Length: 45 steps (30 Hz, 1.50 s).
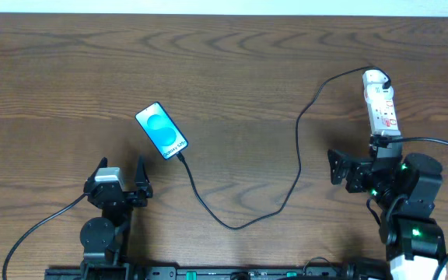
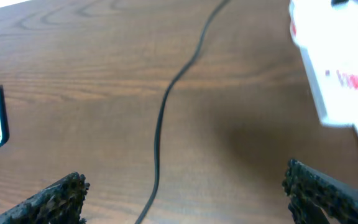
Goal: Plug charger to phone and switch on socket
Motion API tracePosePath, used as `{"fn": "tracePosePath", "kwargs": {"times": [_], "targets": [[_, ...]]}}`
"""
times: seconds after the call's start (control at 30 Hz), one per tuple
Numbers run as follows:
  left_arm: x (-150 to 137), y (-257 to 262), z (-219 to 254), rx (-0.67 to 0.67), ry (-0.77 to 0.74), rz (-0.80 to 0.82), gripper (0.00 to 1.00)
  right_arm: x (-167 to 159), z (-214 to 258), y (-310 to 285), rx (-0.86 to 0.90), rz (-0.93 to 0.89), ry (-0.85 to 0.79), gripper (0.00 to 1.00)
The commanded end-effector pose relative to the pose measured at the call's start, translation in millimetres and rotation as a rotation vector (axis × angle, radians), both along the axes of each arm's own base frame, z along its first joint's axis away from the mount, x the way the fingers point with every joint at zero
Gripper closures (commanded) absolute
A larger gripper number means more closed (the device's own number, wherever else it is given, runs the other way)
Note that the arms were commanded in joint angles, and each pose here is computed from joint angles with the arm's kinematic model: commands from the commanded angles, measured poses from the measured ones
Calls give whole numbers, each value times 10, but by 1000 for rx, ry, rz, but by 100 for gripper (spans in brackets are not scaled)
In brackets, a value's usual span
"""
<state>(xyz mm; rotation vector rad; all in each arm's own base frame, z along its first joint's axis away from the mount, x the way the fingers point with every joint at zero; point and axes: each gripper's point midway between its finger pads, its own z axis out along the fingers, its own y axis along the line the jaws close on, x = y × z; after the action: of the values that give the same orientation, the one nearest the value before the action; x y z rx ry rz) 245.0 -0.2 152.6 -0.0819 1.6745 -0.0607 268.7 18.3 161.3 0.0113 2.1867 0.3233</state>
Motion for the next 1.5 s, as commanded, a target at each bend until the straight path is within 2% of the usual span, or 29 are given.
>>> {"fn": "tracePosePath", "kwargs": {"times": [0.0, 0.33, 0.67, 1.47], "targets": [[-11, 28, -164, 9, 51, 13, 21, 23, 154, 4, -82, -20, -76, 1], [-11, 28, -163, 9, 51, 13, 21, -21, 374, 64, -157, -44, -237, 1], [-11, 28, -163, 9, 51, 13, 21, -70, 121, 95, -136, -39, -414, 1], [-11, 28, -163, 9, 51, 13, 21, -216, -183, -58, -166, -125, -484, 1]]}}
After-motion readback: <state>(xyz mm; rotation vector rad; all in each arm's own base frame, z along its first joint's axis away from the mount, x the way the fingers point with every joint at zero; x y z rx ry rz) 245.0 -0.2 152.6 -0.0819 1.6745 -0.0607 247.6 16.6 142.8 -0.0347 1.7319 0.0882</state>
